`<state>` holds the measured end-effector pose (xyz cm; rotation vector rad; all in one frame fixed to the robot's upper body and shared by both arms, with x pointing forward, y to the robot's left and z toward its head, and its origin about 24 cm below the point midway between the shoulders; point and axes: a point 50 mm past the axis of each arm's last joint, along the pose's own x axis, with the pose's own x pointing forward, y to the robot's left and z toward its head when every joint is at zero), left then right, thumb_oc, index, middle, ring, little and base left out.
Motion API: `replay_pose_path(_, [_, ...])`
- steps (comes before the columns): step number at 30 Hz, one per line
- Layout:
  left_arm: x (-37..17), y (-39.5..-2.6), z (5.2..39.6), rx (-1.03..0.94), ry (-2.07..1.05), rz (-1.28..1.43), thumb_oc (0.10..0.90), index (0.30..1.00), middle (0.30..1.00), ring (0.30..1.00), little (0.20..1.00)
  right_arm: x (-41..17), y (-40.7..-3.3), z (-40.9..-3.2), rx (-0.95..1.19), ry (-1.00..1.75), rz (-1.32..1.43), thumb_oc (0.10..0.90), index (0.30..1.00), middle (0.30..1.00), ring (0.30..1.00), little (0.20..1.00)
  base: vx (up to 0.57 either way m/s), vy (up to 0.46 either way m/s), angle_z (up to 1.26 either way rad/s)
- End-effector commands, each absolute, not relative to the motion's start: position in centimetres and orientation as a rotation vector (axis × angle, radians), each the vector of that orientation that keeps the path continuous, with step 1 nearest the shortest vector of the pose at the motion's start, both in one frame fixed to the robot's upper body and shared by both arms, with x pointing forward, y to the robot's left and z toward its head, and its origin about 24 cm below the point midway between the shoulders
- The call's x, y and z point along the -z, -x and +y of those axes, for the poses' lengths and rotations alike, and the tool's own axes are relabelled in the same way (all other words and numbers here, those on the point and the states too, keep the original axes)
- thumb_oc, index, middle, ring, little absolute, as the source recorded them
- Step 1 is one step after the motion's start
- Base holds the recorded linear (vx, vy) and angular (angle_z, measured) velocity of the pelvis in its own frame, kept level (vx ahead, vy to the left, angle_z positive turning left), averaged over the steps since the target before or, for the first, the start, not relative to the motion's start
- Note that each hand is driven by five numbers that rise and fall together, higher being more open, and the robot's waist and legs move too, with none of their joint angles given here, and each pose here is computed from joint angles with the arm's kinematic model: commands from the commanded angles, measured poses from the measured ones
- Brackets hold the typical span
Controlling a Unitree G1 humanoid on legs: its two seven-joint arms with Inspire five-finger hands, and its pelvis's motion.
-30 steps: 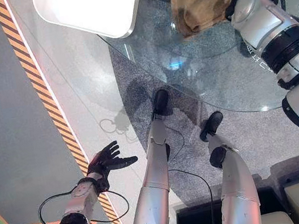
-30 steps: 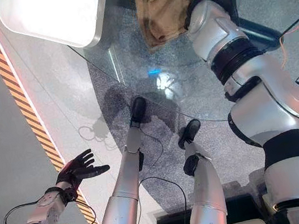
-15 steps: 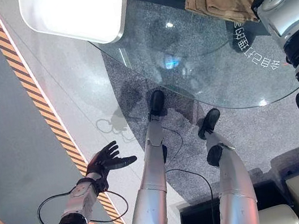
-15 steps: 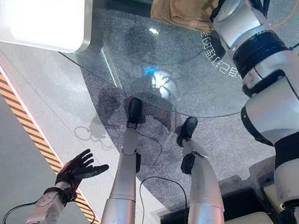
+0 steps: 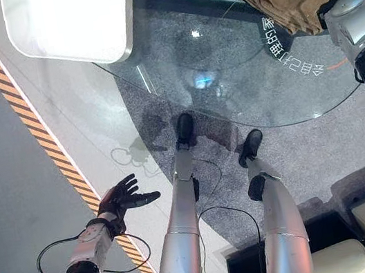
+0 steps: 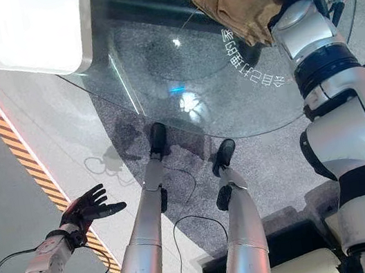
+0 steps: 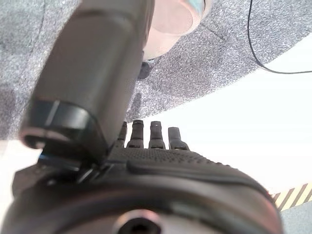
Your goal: Wipe the table with a cloth and put it in the basket.
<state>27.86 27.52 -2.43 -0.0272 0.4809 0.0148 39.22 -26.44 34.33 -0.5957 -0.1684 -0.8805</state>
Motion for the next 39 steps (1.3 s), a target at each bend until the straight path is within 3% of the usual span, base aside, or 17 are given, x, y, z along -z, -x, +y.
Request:
replay_pose_path(1, [4.9,-24.6,29.3,-0.093,0.082,0.584,0.800,0.900,0.900,0.900,0.900,-37.5,-34.4,-33.9,1.251,0.670,-0.256,0.100,0.300,0.300,0.300,0.200,0.00,0.024,-0.15])
replay_pose_path(11, [5.0,-24.9,28.6,-0.086,0.080,0.586,0.800,0.900,0.900,0.900,0.900,-40.2,-35.6,-29.0,1.084,0.730,-0.461,0.100,0.300,0.300,0.300,0.200,0.00,0.003,-0.02])
replay_pose_path(20, [5.5,-24.8,27.6,-0.058,0.076,0.590,0.800,0.900,0.900,0.900,0.900,-41.4,-37.3,-20.9,0.795,0.827,-0.647,0.100,0.300,0.300,0.300,0.200,0.00,0.000,0.00])
replay_pose_path(39, [5.8,-25.4,25.9,-0.008,0.061,0.582,0.800,0.900,0.900,0.900,0.900,-37.3,-37.9,-8.0,0.257,1.082,-0.757,0.100,0.300,0.300,0.300,0.200,0.00,0.000,0.00])
